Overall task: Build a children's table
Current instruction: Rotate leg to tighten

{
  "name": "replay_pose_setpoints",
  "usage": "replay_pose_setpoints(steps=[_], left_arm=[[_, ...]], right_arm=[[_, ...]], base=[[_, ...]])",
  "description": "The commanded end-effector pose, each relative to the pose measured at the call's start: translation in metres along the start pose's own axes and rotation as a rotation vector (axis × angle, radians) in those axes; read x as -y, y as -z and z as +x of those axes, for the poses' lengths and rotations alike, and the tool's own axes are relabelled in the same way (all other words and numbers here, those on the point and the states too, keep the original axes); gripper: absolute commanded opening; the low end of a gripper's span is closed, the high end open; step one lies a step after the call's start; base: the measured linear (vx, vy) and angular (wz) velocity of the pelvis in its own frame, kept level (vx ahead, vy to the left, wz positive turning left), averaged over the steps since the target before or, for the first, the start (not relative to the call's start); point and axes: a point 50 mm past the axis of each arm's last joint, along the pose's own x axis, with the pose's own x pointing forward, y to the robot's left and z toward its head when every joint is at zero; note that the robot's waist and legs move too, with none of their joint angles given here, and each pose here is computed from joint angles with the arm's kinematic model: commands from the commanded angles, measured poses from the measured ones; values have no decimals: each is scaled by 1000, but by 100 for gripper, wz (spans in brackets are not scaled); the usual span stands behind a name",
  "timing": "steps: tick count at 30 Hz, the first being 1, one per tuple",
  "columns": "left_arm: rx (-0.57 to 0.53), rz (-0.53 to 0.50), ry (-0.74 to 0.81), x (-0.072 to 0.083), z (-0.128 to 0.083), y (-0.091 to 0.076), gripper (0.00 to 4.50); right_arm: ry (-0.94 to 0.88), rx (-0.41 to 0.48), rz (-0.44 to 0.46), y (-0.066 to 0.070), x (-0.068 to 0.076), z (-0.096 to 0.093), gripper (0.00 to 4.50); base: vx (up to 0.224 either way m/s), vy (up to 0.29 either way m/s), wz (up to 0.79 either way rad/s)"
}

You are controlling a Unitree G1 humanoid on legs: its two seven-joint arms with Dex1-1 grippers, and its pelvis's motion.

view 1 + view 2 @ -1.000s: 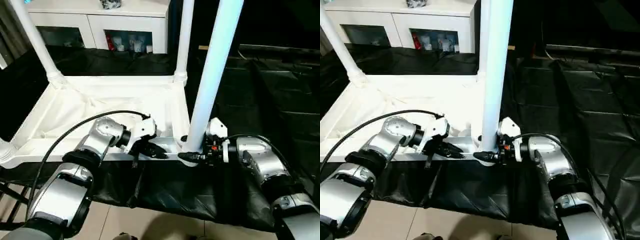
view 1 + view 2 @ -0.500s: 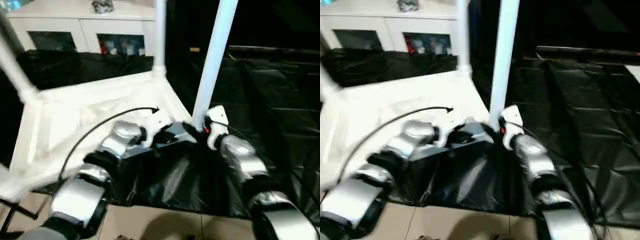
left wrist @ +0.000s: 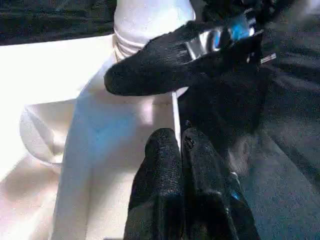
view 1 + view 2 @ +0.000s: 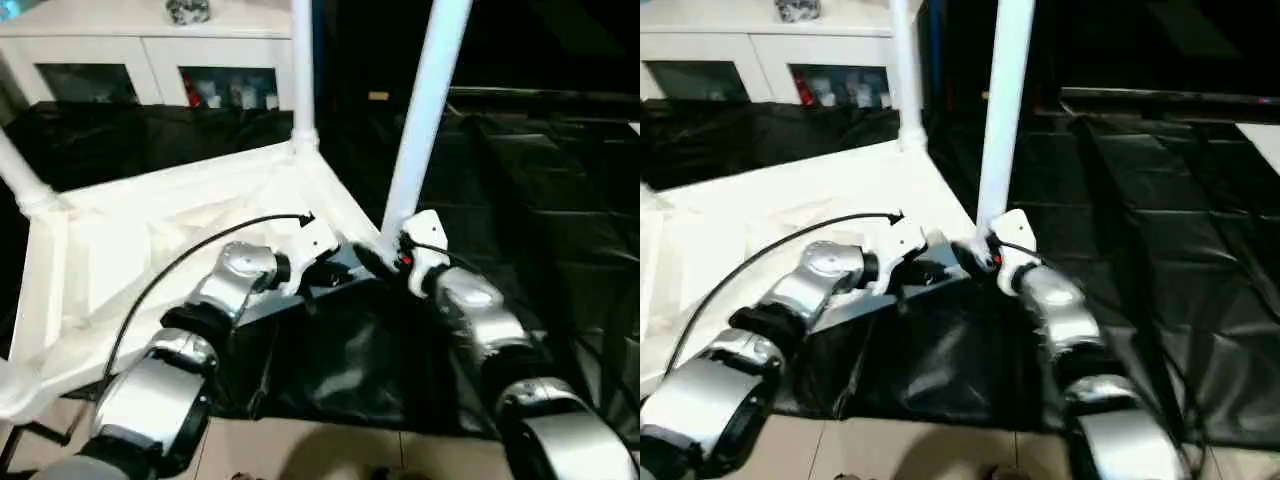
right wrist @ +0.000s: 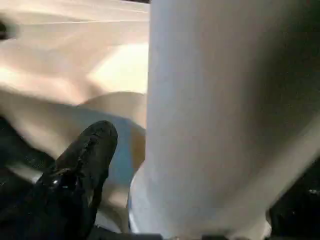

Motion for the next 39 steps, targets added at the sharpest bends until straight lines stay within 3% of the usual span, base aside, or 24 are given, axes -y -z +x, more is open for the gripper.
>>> replay_pose_setpoints(steps=[1,6,8,13,17,28,39], left_arm=[[28,62,86,3,-5,-6,0],[19,58,147,0,-25,2,0],[-13,59,173,-2,-42,10,0],[-44,57,226,-2,-63,18,0],[-60,54,264,2,-73,22,0],[-61,54,282,6,-70,21,0],[-48,60,213,7,-58,19,0]], right_arm=[[-199,3,-19,-1,-14,-1,398],[-380,-22,-52,0,-12,-19,398],[-482,-59,-67,1,-11,-29,398],[-541,-72,-81,-1,-11,-31,398],[-621,-73,-78,-3,-21,-26,383],[-650,-64,-72,-5,-27,-23,288],[-537,-34,-20,1,-30,-21,274]], base=[[0,0,0],[0,0,0],[0,0,0],[0,0,0],[0,0,0],[0,0,0],[0,0,0]])
